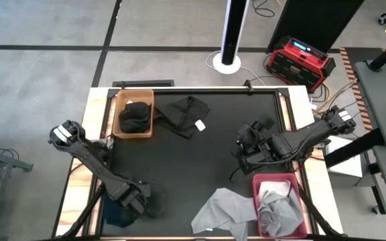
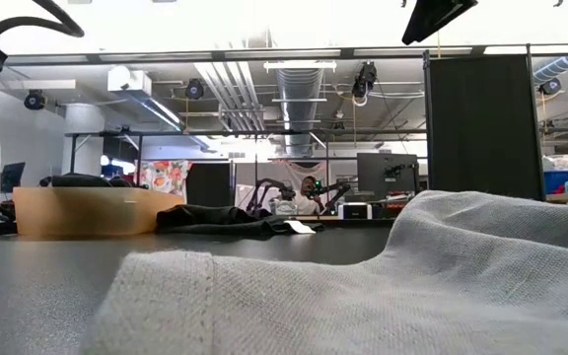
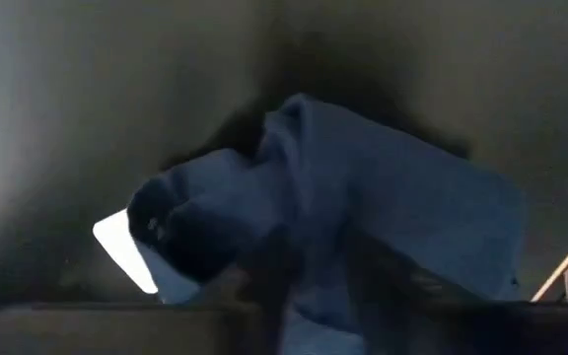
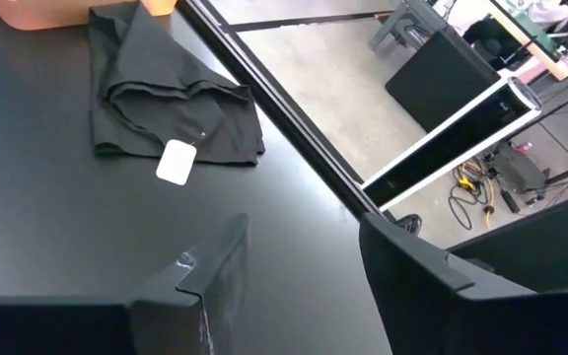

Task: Sort towels by color in basket
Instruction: Put the dark blue towel into the orange bin

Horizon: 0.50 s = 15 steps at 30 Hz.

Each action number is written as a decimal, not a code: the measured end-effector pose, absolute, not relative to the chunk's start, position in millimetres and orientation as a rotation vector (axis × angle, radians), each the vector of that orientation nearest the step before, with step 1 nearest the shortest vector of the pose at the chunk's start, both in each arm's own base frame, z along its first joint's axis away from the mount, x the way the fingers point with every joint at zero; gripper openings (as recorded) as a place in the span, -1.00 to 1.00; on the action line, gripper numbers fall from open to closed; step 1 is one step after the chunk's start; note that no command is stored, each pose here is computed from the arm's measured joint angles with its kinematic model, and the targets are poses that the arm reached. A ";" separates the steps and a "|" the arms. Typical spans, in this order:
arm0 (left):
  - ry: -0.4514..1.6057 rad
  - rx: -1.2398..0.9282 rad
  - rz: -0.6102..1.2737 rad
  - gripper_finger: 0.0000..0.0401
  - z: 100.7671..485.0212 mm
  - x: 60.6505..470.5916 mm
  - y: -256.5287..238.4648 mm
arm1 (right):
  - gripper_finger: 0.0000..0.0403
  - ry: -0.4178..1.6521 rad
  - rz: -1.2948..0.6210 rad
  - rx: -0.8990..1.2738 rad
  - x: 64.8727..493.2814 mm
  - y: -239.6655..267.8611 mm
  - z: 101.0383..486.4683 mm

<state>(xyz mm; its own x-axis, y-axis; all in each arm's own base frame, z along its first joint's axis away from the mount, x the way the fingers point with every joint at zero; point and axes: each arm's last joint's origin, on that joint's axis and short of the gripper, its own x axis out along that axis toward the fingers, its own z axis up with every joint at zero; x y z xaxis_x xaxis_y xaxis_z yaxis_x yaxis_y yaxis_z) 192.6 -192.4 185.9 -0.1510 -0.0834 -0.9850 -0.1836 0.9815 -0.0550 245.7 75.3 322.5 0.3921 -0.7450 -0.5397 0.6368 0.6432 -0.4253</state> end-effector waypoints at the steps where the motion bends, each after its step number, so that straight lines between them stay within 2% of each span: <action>1: 1.722 -0.199 0.083 -0.82 186.3 192.9 -192.7 | -0.09 0.768 -0.882 -0.159 245.7 75.3 322.3; 3: 1.710 -0.195 0.080 -0.94 188.7 193.3 -192.6 | -0.09 0.768 -0.881 -0.158 245.8 75.3 322.3; 8: 1.565 -0.069 0.119 -0.99 217.5 198.5 -190.5 | -0.07 0.771 -0.881 -0.158 245.7 75.3 321.6; 15: 1.065 0.180 0.252 -1.00 310.3 210.8 -185.4 | -0.08 0.770 -0.881 -0.158 245.8 75.4 321.5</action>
<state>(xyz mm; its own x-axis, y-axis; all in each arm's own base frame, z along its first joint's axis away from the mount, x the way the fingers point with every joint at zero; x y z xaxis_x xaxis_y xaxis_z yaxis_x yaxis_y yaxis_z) 210.8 -185.4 310.3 0.4598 0.2900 -0.8394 -0.1174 0.9567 0.2662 245.8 75.4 321.5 0.3916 -0.7441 -0.5413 0.6360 0.6440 -0.4252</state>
